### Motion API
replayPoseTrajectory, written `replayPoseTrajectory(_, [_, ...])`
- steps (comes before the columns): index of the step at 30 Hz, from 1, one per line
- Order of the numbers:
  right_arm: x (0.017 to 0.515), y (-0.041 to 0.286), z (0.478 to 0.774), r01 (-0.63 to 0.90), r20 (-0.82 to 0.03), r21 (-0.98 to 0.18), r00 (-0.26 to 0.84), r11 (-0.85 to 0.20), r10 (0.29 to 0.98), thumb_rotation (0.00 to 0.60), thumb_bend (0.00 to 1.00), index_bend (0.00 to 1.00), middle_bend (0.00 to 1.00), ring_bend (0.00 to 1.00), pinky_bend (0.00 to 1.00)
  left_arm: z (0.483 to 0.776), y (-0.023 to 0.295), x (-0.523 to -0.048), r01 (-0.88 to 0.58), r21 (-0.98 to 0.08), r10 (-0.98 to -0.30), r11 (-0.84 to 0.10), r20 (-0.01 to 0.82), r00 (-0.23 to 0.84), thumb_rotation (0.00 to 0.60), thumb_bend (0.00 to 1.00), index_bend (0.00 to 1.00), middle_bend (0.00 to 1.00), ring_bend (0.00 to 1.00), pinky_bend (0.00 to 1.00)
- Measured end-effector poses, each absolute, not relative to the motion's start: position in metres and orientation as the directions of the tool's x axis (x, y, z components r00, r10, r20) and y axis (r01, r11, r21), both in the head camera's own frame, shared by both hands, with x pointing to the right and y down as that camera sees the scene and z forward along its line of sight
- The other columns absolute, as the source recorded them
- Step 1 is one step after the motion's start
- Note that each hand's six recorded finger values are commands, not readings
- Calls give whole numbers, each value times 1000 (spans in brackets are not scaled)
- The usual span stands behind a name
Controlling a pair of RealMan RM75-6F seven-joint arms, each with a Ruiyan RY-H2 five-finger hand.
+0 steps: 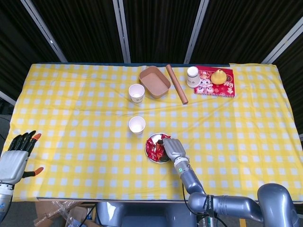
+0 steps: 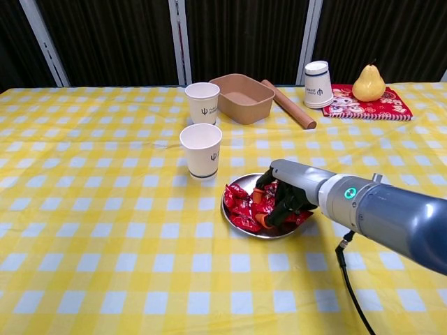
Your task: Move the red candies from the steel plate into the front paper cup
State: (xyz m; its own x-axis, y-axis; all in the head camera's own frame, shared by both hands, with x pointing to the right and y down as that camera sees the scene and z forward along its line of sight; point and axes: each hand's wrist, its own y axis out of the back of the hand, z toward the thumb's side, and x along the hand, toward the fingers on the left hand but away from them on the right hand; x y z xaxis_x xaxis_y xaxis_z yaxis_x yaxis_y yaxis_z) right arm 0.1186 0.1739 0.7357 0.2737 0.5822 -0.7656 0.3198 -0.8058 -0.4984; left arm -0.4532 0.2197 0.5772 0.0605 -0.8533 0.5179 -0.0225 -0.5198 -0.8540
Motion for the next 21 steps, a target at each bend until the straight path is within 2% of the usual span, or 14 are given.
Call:
replayPoseTrajectory(8, [118, 170, 731, 340, -753, -504, 278, -794, 597, 600, 588, 643, 874, 1000, 951, 577, 220, -453, -24, -855, -854, -519, 517, 61, 600, 0, 0, 0, 0, 0])
replayPoseTrajectory(21, [112, 159, 713, 368, -714, -525, 300, -767, 633, 600, 604, 644, 874, 1000, 951, 577, 219, -453, -27, -856, -855, -517, 515, 61, 600, 0, 0, 0, 0, 0])
